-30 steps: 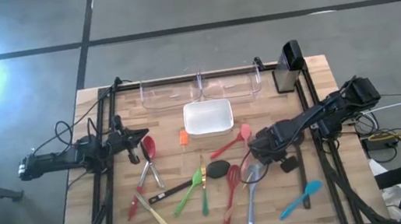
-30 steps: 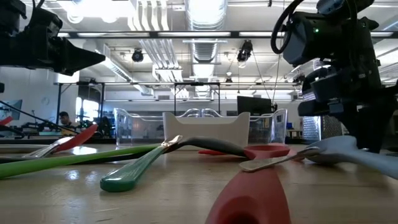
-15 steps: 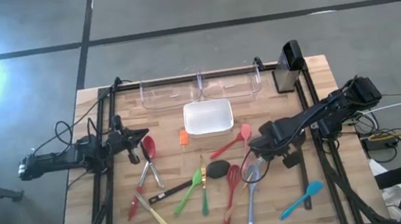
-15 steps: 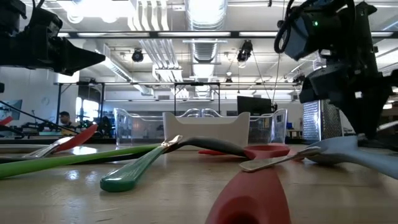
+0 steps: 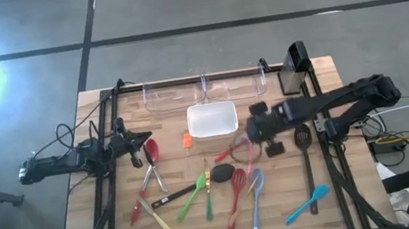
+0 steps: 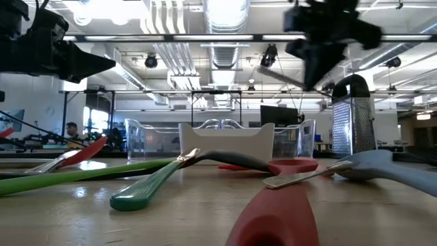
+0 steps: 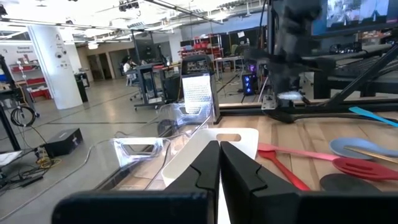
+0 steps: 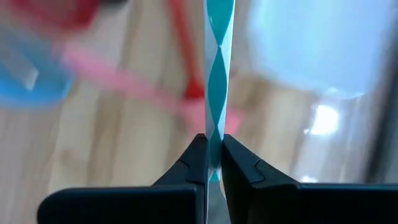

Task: Pick & Place Kitchen Items
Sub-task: Put the blue table knife into the white bin

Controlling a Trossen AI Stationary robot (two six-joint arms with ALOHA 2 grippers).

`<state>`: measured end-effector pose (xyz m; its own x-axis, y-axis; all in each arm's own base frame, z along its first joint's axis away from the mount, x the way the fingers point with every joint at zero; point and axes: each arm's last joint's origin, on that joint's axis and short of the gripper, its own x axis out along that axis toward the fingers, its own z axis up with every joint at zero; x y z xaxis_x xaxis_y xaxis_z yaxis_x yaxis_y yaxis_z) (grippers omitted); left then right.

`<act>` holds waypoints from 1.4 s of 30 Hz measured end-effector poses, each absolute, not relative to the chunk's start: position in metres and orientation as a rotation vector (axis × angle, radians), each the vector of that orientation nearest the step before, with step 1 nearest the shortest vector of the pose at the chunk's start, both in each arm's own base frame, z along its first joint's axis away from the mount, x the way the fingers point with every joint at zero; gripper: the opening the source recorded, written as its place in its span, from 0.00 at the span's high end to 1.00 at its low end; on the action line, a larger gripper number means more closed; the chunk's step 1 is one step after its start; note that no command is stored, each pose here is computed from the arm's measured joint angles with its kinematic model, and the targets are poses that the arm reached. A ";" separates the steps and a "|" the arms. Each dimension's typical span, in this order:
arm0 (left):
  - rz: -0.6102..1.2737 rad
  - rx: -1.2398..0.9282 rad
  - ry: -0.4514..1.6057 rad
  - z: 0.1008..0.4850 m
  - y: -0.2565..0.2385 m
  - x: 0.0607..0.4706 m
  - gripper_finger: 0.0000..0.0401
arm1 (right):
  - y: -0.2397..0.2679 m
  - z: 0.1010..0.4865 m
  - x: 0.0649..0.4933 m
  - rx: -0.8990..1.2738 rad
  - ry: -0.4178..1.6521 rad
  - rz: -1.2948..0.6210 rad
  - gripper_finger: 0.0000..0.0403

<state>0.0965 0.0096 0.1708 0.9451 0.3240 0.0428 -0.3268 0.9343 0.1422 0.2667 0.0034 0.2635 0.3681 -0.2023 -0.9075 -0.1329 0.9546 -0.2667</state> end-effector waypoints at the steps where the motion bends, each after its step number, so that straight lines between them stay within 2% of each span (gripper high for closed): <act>1: 0.333 0.149 -0.019 0.171 0.010 0.096 0.96 | -0.004 0.270 0.273 -0.302 1.157 -0.072 0.97; 10: 0.333 0.149 -0.018 0.171 0.010 0.096 0.96 | -0.054 0.296 0.321 -0.345 1.096 -0.135 0.97; 21: 0.333 0.149 -0.015 0.171 0.010 0.097 0.96 | -0.075 0.273 0.380 -0.454 1.216 -0.050 0.97; 31: 0.333 0.149 -0.015 0.170 0.010 0.097 0.96 | -0.094 0.240 0.392 -0.526 1.438 -0.066 0.97; 42: 0.333 0.149 -0.014 0.170 0.010 0.097 0.96 | -0.106 0.228 0.398 -0.508 1.439 -0.088 0.97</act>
<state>0.0968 0.0096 0.1704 0.9450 0.3247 0.0381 -0.3268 0.9341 0.1436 0.3979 -0.1061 0.2284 0.1476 -0.3575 -0.9222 -0.2423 0.8909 -0.3842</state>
